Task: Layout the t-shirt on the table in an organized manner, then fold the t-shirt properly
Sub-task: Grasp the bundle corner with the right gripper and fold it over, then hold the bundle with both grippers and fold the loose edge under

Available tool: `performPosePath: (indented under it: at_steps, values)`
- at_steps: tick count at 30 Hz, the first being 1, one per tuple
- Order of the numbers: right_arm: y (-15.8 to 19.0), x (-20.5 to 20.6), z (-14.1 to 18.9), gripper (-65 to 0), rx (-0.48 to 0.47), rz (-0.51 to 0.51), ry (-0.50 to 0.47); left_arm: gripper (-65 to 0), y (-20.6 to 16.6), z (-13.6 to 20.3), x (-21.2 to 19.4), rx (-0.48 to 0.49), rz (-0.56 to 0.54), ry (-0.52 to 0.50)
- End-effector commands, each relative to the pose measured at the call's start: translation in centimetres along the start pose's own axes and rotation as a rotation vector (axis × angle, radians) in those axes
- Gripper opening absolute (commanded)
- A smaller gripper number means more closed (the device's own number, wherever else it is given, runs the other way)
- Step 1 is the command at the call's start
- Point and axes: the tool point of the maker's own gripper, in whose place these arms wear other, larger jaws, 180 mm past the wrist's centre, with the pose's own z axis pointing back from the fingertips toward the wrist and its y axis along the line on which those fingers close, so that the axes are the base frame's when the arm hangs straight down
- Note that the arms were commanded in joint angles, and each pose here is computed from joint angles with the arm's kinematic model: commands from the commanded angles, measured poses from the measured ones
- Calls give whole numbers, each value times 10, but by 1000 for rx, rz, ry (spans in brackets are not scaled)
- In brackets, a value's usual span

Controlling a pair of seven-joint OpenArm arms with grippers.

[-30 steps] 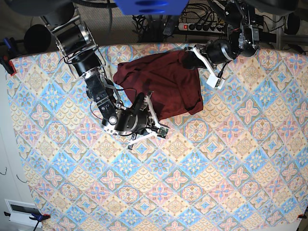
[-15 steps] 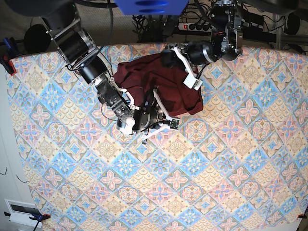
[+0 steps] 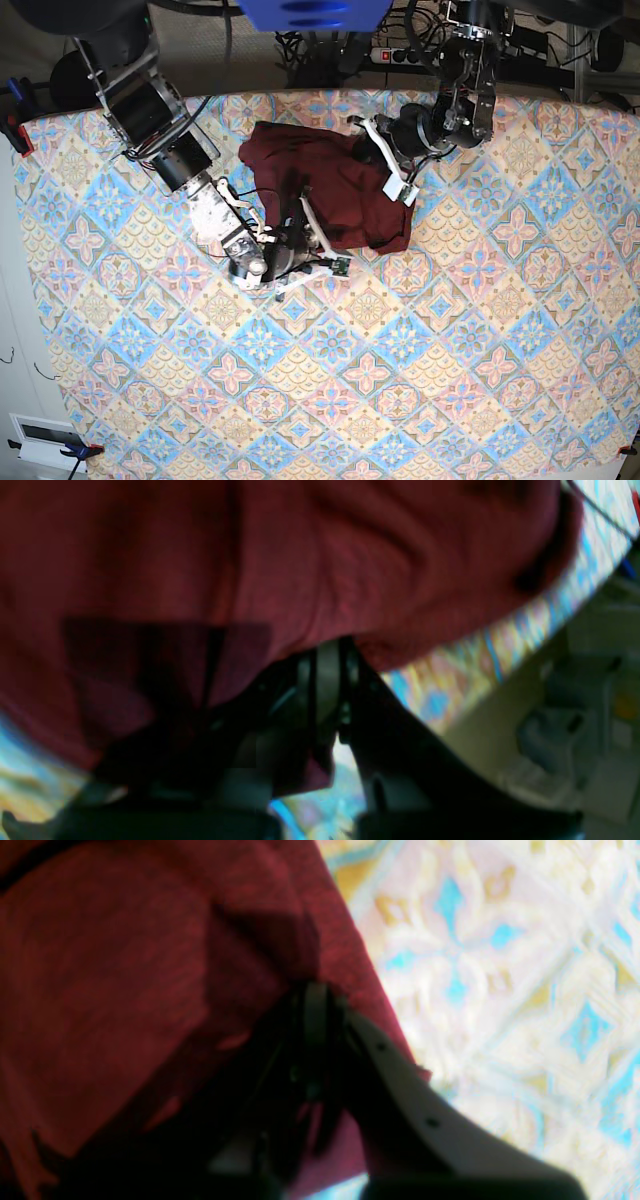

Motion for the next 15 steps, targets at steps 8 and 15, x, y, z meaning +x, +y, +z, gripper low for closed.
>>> performPosePath:
  at_steps: [8,15]
  values:
    - [-27,-33,48,-646,-152,77,85,-650,25,-8,60,49,-35,-85]
    - [-10,-45,66,-644,-185,21,58,-650,28,-13,111,49,-57,-147]
